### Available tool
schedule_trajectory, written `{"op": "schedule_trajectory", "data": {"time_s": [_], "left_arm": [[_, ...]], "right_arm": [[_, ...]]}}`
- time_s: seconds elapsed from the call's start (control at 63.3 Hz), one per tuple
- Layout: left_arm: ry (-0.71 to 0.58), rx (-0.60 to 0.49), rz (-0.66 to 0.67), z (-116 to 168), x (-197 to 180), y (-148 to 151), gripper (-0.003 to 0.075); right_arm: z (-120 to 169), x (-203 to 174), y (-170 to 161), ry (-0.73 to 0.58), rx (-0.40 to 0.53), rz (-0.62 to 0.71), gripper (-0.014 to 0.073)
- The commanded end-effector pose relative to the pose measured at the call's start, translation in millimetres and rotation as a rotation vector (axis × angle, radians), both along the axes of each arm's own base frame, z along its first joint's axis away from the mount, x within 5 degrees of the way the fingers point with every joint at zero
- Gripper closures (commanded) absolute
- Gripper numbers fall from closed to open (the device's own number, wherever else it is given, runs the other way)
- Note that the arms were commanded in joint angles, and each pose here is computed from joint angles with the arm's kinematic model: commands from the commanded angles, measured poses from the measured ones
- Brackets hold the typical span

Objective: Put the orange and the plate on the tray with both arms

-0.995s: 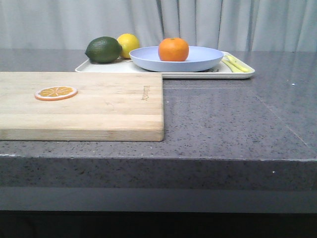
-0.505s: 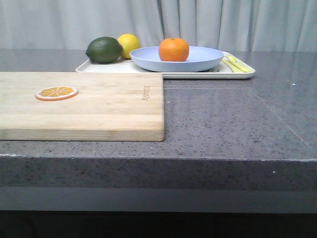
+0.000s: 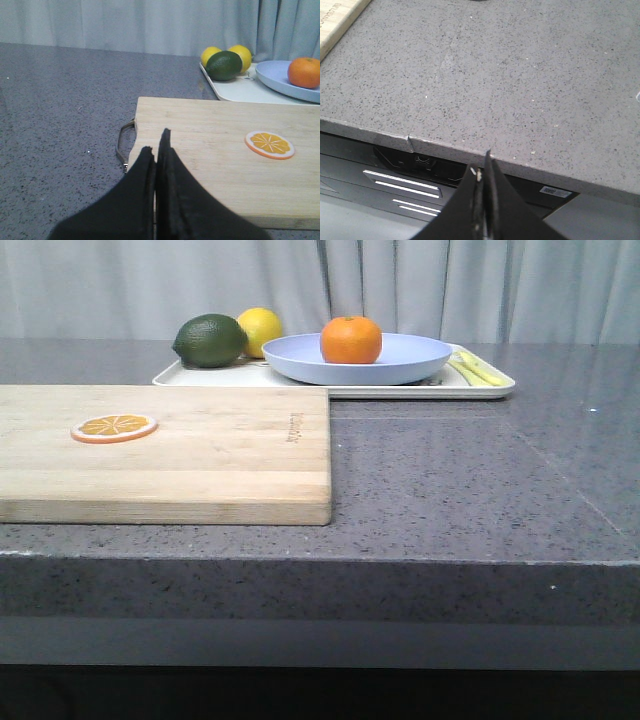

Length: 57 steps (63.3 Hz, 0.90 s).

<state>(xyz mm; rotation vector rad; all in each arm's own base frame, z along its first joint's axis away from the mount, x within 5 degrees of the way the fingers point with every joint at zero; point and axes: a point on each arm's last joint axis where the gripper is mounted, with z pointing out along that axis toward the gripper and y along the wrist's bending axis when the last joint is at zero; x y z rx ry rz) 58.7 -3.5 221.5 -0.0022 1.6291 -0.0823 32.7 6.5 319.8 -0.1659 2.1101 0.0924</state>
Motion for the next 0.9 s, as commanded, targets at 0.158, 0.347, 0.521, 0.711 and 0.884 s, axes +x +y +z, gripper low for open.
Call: {"op": "schedule_trajectory", "data": {"time_s": [0.158,0.347,0.521,0.711,0.884], "left_arm": [[-0.169,-0.035,0.011,7.4,-5.3,1.3,0.0740],[-0.177,-0.038,-0.014,-1.8,-5.8,0.0,0.0740],[-0.162,-0.037,-0.010,-16.2,-3.2,0.2,0.0740],[-0.152,-0.037,-0.011,-17.0,-3.1,0.1,0.0740],[-0.154,-0.038,-0.030,-16.8,-3.2,-0.9,0.0740]], "right_arm": [[11.3,3.2,-0.8,-0.079,-0.003,-0.008,0.0660],[11.4,3.3,-0.8,-0.080,-0.003,-0.008,0.0660],[11.4,3.3,-0.8,-0.080,-0.003,-0.008,0.0660],[11.3,3.2,-0.8,-0.079,-0.003,-0.008,0.0660],[11.3,3.2,-0.8,-0.079,-0.003,-0.008,0.0660]]}}
